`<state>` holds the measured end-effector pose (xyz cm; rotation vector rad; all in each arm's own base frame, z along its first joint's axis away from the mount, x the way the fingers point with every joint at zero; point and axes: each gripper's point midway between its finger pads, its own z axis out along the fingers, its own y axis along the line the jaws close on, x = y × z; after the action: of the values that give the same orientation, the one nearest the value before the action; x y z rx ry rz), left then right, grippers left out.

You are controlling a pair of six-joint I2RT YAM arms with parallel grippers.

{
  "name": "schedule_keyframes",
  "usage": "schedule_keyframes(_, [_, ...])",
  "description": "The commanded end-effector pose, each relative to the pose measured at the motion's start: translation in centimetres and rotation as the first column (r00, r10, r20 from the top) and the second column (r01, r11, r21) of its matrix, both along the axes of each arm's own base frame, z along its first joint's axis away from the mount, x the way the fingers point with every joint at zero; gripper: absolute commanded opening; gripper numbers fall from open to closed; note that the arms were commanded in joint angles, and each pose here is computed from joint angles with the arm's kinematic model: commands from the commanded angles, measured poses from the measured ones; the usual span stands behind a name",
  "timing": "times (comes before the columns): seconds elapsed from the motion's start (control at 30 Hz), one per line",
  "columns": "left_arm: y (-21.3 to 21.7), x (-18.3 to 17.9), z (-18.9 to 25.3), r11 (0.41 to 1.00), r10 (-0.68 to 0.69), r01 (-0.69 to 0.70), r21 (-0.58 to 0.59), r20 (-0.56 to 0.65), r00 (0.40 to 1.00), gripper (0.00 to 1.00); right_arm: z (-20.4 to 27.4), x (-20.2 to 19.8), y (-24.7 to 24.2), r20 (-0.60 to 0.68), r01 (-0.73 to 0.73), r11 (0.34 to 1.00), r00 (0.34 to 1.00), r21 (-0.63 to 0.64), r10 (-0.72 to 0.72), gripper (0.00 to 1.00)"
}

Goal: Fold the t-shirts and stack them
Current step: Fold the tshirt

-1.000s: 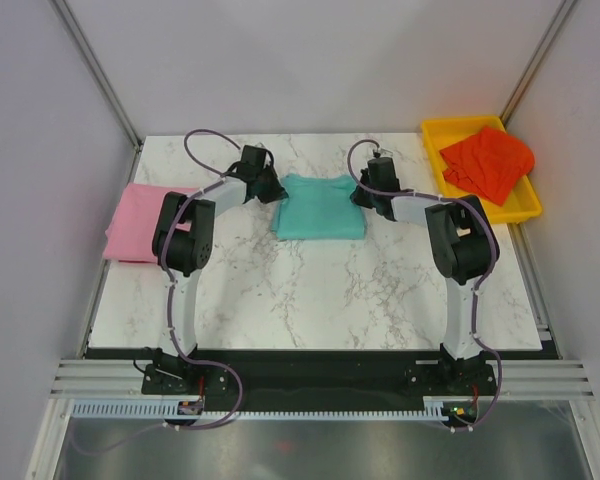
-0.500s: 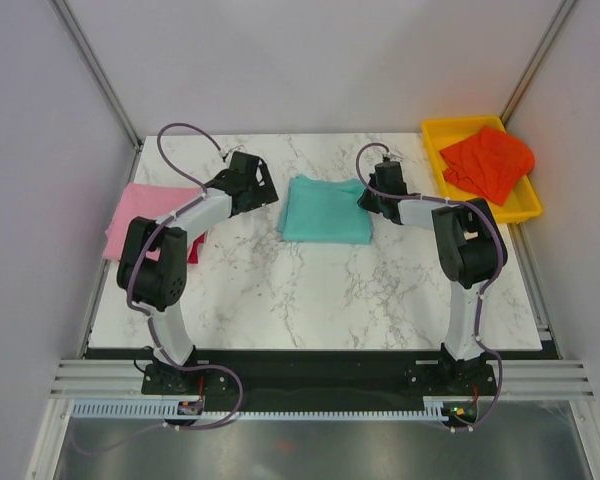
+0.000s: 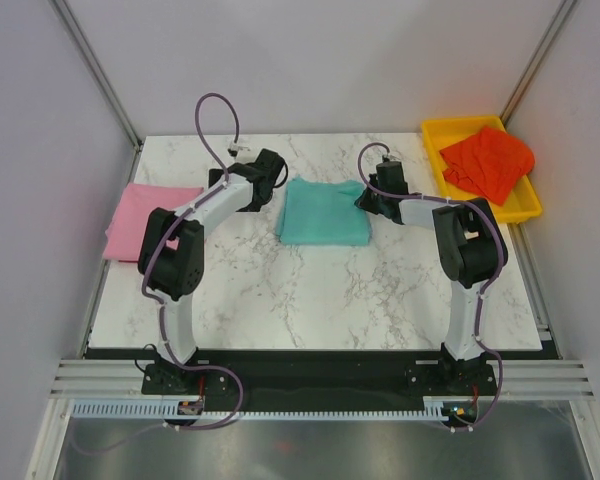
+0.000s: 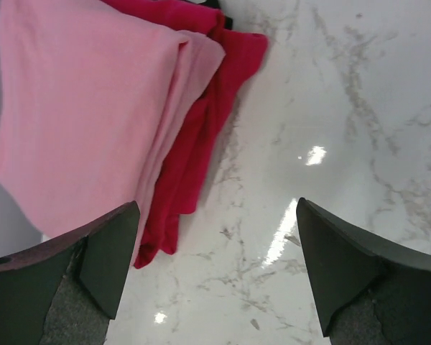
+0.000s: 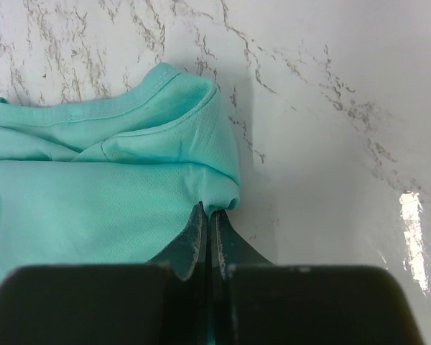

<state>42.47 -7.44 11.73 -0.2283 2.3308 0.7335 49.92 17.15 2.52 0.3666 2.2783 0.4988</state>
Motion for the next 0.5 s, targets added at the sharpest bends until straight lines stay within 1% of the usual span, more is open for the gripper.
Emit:
schedule_keyframes(0.0, [3.7,-1.1,2.0,0.964,0.076,-0.066,0.259,-0.03,0.997,0.97,-0.9,-0.5,0.7,-0.041,-0.02,0.999,0.999,0.029,0.021,0.0])
schedule_keyframes(0.03, [3.9,-1.0,1.9,0.954,0.061,-0.039,0.298,-0.064,0.996,0.96,-0.9,-0.5,0.6,-0.041,-0.018,0.999,0.999,0.029,0.019,0.0])
schedule_keyframes(0.07, [3.9,-1.0,0.8,0.946,0.05,-0.011,0.325,-0.112,0.993,0.95,-0.9,-0.5,0.6,-0.041,-0.018,0.999,0.999,0.029,0.019,0.0])
schedule_keyframes(0.17, [4.4,-1.0,-0.6,0.911,0.041,0.045,0.409,-0.199,0.979,0.92,-1.0,-0.5,0.6,-0.043,-0.017,0.999,0.999,0.027,0.018,0.0])
schedule_keyframes(0.23, [4.4,-1.2,-1.5,0.907,0.036,0.068,0.416,-0.236,0.971,0.86,-1.1,-0.5,0.5,-0.048,-0.013,0.999,0.999,0.031,0.015,0.0])
schedule_keyframes(0.3, [4.2,-1.2,-2.7,0.908,0.031,0.083,0.41,-0.264,0.964,0.79,-1.1,-0.5,0.4,-0.05,-0.01,0.999,0.999,0.033,0.012,0.0])
schedule_keyframes(0.33, [4.3,-1.3,-3.0,0.907,0.034,0.084,0.413,-0.271,0.962,0.71,-1.1,-0.5,0.3,-0.052,-0.007,0.999,0.999,0.034,0.009,0.0])
schedule_keyframes(0.4, [4.4,-1.4,-3.9,0.902,0.039,0.091,0.423,-0.289,0.956,0.62,-1.2,-0.4,0.2,-0.053,-0.006,0.999,0.999,0.036,0.008,0.0])
schedule_keyframes(0.47, [4.5,-1.4,-4.6,0.897,0.047,0.09,0.433,-0.297,0.954,0.62,-1.2,-0.4,0.2,-0.056,-0.006,0.999,0.998,0.041,0.008,0.0])
